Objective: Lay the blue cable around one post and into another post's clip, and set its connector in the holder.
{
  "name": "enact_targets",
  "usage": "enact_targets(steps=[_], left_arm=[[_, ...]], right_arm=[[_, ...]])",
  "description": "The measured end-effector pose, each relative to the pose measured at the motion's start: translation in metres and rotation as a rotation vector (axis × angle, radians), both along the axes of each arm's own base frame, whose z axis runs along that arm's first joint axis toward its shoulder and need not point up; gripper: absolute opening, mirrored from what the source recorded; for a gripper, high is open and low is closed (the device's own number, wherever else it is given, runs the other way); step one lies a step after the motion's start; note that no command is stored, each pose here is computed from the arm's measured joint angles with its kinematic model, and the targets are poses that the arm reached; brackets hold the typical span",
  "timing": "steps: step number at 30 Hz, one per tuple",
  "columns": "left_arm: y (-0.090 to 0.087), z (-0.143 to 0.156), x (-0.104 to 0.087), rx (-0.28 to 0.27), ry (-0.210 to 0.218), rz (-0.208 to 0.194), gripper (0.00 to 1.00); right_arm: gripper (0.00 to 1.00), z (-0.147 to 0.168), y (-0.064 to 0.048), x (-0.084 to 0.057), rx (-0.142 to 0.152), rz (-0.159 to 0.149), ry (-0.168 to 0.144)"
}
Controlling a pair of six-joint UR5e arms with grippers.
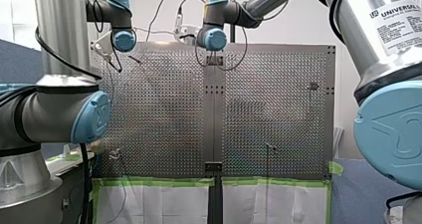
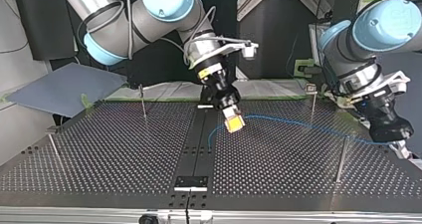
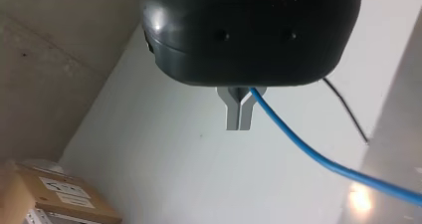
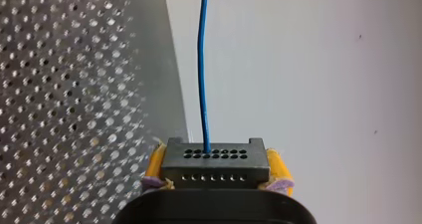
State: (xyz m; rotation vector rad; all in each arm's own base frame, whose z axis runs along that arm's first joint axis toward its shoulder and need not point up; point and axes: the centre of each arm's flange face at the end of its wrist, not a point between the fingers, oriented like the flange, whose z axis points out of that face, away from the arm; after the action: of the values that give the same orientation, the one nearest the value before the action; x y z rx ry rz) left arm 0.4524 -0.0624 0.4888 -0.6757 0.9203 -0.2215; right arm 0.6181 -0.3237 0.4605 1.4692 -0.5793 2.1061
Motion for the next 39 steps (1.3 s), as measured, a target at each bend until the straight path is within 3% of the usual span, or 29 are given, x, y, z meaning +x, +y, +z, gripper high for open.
enact_targets(steps=[11,21,27,39], left_arm=[[0.010,0.028,0.021,0.000,-0.053,-0.009,0.00],[0.021,0.026,0.031,-0.009,-0.050,0.011,0.00],[0.029,0.014,0.041,-0.013,-0.027,0.022,0.00],[0.034,-0.016,0.059,-0.007,0.039,0.021,0.00]], right_arm=[[0.22,0.015,0.006,0.014,-0.003,0.043,-0.030],[0.22,-0.004,0.007,0.039,0.033,0.064,0.020],[0.22,-0.008,-0.001,0.052,0.041,0.066,0.014],[0.22,-0.007,-0.008,0.054,0.034,0.065,-0.008]])
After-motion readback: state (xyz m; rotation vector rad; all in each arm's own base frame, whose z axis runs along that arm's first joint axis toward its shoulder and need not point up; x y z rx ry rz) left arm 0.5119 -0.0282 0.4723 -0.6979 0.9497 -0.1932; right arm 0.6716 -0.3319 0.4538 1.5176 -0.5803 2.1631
